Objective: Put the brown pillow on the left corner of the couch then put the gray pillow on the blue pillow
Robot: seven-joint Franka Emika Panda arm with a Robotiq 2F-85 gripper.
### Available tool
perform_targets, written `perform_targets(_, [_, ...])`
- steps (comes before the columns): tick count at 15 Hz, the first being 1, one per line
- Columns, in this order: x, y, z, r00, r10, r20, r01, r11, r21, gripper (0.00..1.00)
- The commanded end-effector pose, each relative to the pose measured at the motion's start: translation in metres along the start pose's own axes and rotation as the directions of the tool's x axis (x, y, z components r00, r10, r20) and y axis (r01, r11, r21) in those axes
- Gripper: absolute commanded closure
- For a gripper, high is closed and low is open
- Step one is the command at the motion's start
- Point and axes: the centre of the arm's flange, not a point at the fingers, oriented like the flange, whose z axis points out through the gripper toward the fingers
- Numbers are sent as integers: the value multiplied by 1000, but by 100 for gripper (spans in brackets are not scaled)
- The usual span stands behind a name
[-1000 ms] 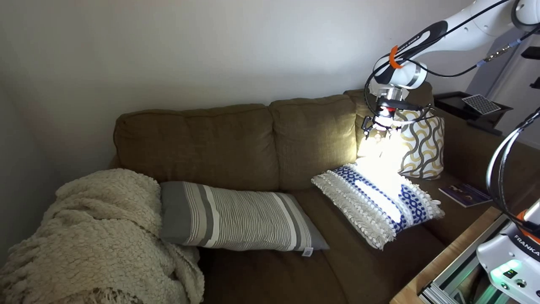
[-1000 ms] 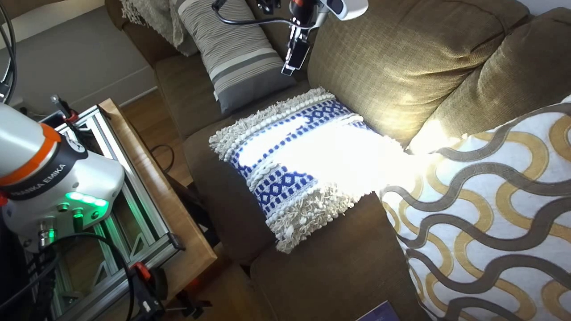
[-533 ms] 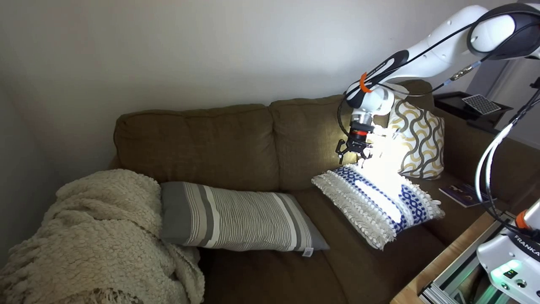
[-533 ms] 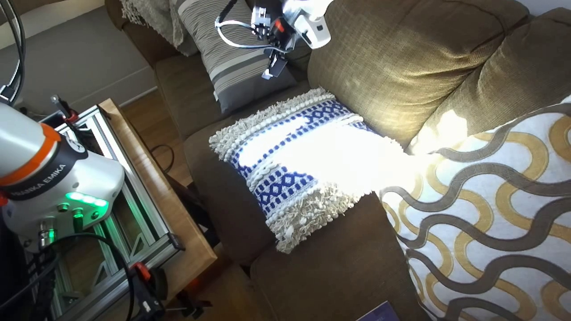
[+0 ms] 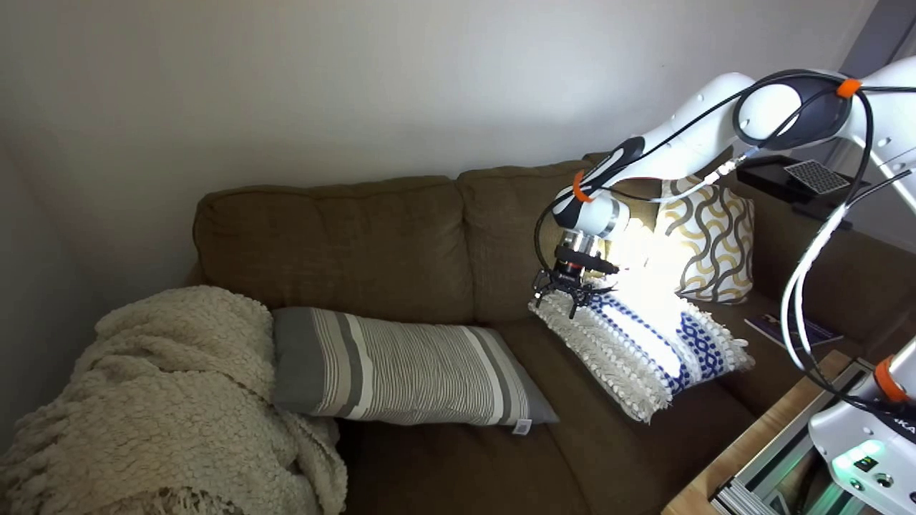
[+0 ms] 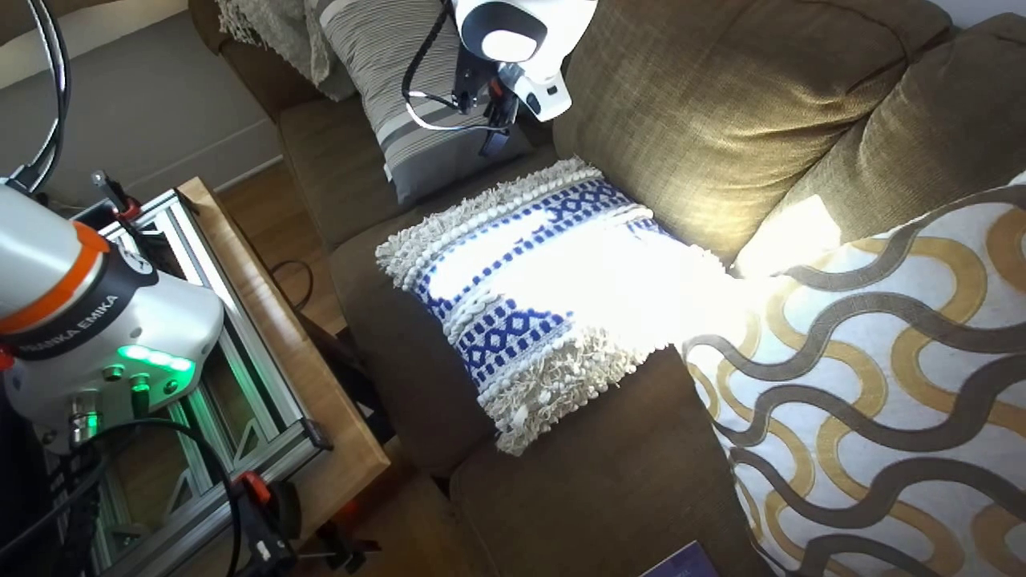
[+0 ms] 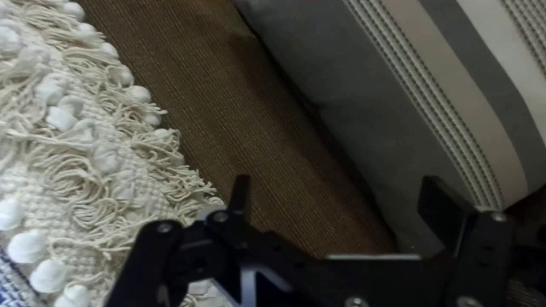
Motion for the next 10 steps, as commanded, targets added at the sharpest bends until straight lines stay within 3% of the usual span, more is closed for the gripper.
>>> perform_targets(1, [3,-2,6,1000,0,-1,0,1000,3,0])
perform_targets(5, [8,-4,6,1000,0,-5,0,1000,11,0])
perform_targets(6, [21,-11,17,1000,-2,25,1,999,48,0])
perform_targets(10, [37,-34,47,1000,-13,17,12,997,75,0])
